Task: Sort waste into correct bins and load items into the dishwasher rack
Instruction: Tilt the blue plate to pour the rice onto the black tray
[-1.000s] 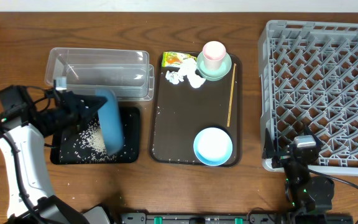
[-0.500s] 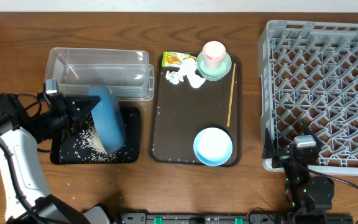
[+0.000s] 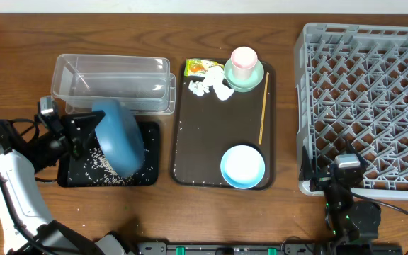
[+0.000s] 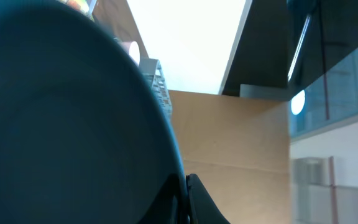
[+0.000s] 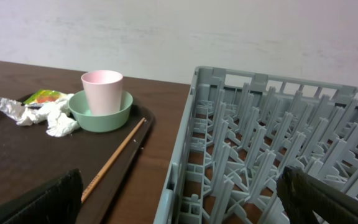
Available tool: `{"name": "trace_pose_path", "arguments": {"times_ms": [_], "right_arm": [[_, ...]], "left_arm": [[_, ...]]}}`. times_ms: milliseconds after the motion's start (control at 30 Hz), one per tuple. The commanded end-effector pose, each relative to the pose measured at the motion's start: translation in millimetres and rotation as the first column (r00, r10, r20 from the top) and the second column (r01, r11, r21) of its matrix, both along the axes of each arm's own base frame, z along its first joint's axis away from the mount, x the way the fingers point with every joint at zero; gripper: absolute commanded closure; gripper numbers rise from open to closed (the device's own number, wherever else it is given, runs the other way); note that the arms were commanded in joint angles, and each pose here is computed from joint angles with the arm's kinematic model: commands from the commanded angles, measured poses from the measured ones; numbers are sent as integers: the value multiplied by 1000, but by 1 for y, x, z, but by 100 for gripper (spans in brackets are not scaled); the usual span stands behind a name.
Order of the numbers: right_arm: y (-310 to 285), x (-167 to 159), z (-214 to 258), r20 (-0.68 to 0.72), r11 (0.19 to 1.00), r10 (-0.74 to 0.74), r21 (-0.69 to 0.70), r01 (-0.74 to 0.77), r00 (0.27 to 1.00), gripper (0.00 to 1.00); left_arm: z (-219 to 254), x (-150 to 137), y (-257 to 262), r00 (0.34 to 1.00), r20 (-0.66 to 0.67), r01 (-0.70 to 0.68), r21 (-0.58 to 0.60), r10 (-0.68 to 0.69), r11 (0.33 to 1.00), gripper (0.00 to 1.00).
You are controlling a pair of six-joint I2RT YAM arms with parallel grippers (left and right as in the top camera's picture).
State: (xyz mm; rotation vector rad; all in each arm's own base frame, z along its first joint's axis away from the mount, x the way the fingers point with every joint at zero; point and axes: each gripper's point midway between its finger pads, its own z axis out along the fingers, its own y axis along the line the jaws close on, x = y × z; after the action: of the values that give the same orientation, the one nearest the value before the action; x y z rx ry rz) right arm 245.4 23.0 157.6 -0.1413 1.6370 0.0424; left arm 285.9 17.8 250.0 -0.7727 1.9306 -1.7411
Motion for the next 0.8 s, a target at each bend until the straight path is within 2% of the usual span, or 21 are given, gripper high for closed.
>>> {"name": "trace_pose_path", "arguments": {"times_ms": [0, 133, 200, 233, 333, 433, 500, 567, 667, 767], "right_arm": [[-5, 0, -1, 0, 1000, -20, -13, 20, 1000, 1], [-5, 0, -1, 0, 1000, -20, -13, 20, 1000, 1], [-5, 0, -1, 0, 1000, -20, -14, 20, 1000, 1], [-5, 0, -1, 0, 1000, -20, -13, 20, 1000, 1], [-5, 0, -1, 0, 1000, -20, -13, 20, 1000, 1], [-5, 0, -1, 0, 1000, -20, -13, 20, 1000, 1], [-5, 0, -1, 0, 1000, -20, -13, 20, 1000, 1], [-5, 0, -1, 0, 1000, -20, -13, 20, 1000, 1], [-5, 0, -1, 0, 1000, -20, -13, 20, 1000, 1], [-5, 0, -1, 0, 1000, -20, -13, 20, 1000, 1]], "left_arm": [[9, -2, 1, 997, 78, -2, 22, 0, 1000, 94], [3, 4, 14, 995, 101, -34, 89, 25, 995, 94], [8, 1, 14, 997, 68, -42, 19, 40, 999, 94], [14, 0, 13, 995, 95, -37, -2, 37, 999, 94], [12, 2, 15, 993, 113, -39, 30, 35, 999, 94], [13, -3, 10, 997, 68, -37, -21, 38, 999, 94], [6, -2, 12, 997, 68, -38, 35, 36, 999, 94], [3, -6, 9, 999, 15, -38, 16, 38, 999, 94], [9, -11, 4, 996, 88, -28, 65, 23, 997, 93], [7, -17, 0, 997, 81, -27, 141, 15, 990, 94]]}}
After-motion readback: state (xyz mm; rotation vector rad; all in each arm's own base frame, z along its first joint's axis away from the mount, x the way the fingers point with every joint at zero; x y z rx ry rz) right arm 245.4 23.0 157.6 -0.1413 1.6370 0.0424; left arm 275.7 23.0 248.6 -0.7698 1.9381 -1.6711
